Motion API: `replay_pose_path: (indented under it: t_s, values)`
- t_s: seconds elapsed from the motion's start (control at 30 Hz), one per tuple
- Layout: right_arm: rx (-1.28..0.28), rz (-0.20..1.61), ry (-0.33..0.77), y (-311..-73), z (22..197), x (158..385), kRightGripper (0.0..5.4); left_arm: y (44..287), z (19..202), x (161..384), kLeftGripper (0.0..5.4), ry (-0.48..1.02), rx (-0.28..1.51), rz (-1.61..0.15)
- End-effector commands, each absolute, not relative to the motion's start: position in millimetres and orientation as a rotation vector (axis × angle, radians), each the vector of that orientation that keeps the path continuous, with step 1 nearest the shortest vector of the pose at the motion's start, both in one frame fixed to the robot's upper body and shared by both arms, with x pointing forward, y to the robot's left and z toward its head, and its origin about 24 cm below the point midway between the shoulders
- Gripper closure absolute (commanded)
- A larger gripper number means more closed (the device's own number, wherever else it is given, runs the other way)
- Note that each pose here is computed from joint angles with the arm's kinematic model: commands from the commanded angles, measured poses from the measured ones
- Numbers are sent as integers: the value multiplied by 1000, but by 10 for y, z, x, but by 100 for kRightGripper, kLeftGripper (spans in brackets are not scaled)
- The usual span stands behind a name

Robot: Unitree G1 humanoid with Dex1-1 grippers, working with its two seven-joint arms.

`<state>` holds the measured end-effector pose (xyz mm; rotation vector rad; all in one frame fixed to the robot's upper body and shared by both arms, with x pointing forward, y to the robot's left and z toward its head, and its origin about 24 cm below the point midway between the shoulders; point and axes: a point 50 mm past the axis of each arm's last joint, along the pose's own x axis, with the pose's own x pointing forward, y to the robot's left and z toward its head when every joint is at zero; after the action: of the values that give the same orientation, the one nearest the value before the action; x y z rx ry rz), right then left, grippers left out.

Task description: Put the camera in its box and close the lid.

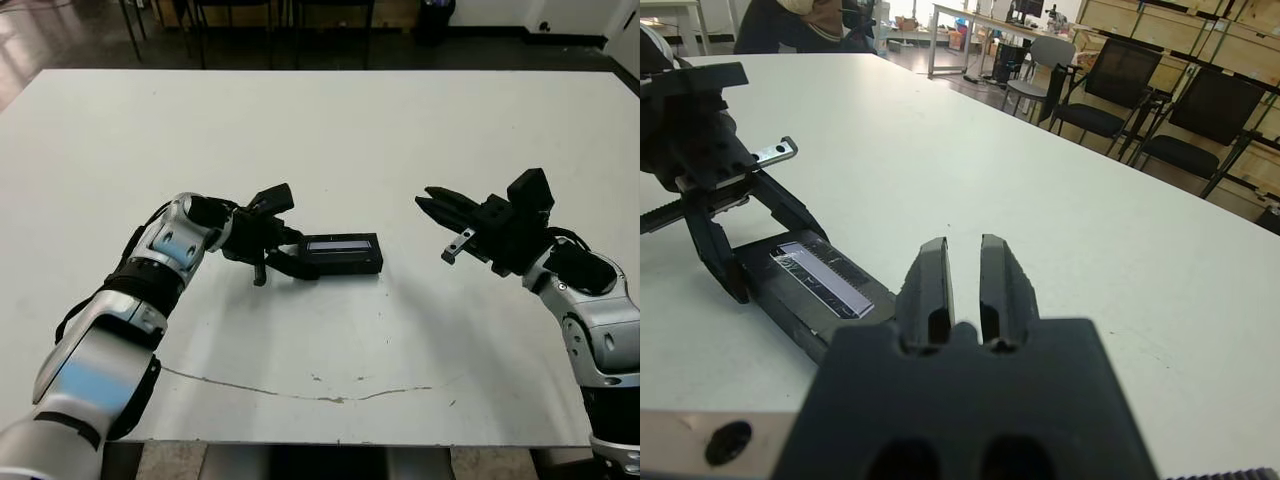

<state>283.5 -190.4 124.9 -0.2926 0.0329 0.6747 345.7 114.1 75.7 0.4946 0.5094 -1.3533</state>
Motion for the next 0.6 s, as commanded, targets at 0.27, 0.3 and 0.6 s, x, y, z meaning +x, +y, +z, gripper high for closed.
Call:
replay_pose_path:
  t_s: [0.27, 0.3, 0.6]
  values:
    - [-286, 674, 63, -1941, 1194, 2798, 540, 823, 690, 3331, 440, 563, 629, -1415]
    - [-285, 676, 64, -1939, 1191, 2798, 540, 823, 704, 3325, 440, 559, 650, -1416]
    - [-288, 683, 60, -1918, 1182, 2807, 540, 1014, 669, 3277, 287, 576, 831, -1515]
